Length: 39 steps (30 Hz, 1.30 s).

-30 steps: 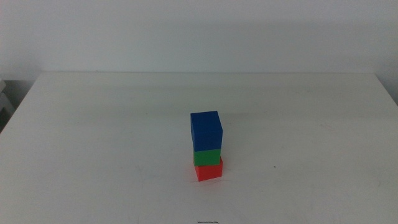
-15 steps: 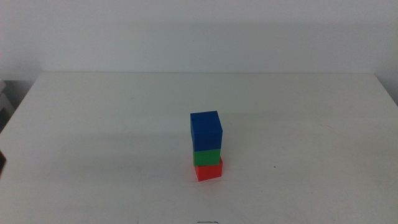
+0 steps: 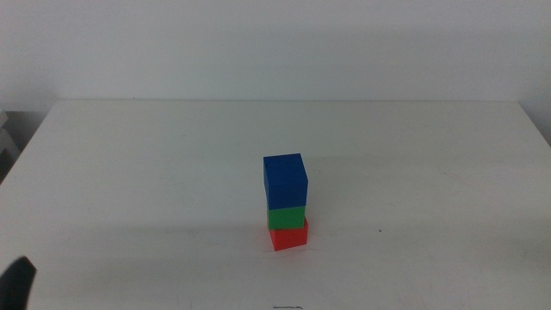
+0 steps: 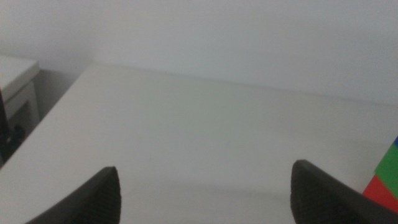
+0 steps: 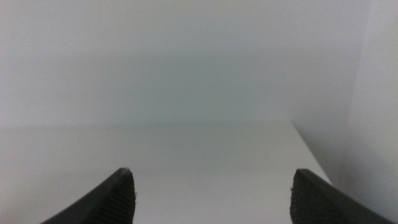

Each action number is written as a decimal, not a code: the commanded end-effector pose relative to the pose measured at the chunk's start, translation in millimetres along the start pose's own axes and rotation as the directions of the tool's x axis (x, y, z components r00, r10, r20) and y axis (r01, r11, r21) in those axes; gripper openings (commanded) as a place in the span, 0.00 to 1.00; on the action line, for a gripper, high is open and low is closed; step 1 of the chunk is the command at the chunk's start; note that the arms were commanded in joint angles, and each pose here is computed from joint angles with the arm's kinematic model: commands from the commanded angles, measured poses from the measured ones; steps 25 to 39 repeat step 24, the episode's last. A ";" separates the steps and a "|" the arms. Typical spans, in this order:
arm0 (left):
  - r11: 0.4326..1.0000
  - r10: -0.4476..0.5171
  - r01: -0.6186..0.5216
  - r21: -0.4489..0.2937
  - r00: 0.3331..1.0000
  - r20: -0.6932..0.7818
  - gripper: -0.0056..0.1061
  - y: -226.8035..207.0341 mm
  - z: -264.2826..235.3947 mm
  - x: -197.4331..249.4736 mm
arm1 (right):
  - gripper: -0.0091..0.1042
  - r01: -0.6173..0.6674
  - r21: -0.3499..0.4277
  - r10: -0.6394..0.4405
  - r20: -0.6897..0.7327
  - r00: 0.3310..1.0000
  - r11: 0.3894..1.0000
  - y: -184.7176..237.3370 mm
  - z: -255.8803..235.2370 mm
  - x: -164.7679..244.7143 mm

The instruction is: Stack red cubes first, then green, then blue cubes in a specific spot.

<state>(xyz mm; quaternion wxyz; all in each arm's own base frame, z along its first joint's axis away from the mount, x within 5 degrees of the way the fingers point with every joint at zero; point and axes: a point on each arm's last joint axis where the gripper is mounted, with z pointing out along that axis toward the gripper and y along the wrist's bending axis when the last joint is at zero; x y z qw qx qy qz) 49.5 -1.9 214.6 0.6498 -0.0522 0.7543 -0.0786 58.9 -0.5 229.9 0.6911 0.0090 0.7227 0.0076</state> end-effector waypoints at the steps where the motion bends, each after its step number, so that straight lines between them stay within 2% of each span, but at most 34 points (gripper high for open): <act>1: 0.999 -0.020 0.017 0.031 0.994 0.110 0.89 -2.1 -2.7 -7.5 | 0.64 0.024 -0.001 -0.023 0.171 0.985 1.000 0.8 -1.0 -12.2; 7: 0.999 -0.020 0.016 0.035 0.993 0.120 0.89 0.1 3.4 5.2 | 0.64 0.007 0.050 -0.016 0.185 0.983 0.999 -2.8 -1.3 14.8; 13: 0.999 0.017 -0.021 0.031 0.991 0.133 0.89 2.5 8.2 17.5 | 0.64 -0.018 0.115 -0.001 0.169 0.986 0.993 -6.5 -4.8 17.6; 39: 0.999 0.019 -0.023 0.030 0.992 0.129 0.89 2.5 8.1 17.0 | 0.64 -0.018 0.117 -0.001 0.165 0.986 0.993 -6.6 -4.7 17.8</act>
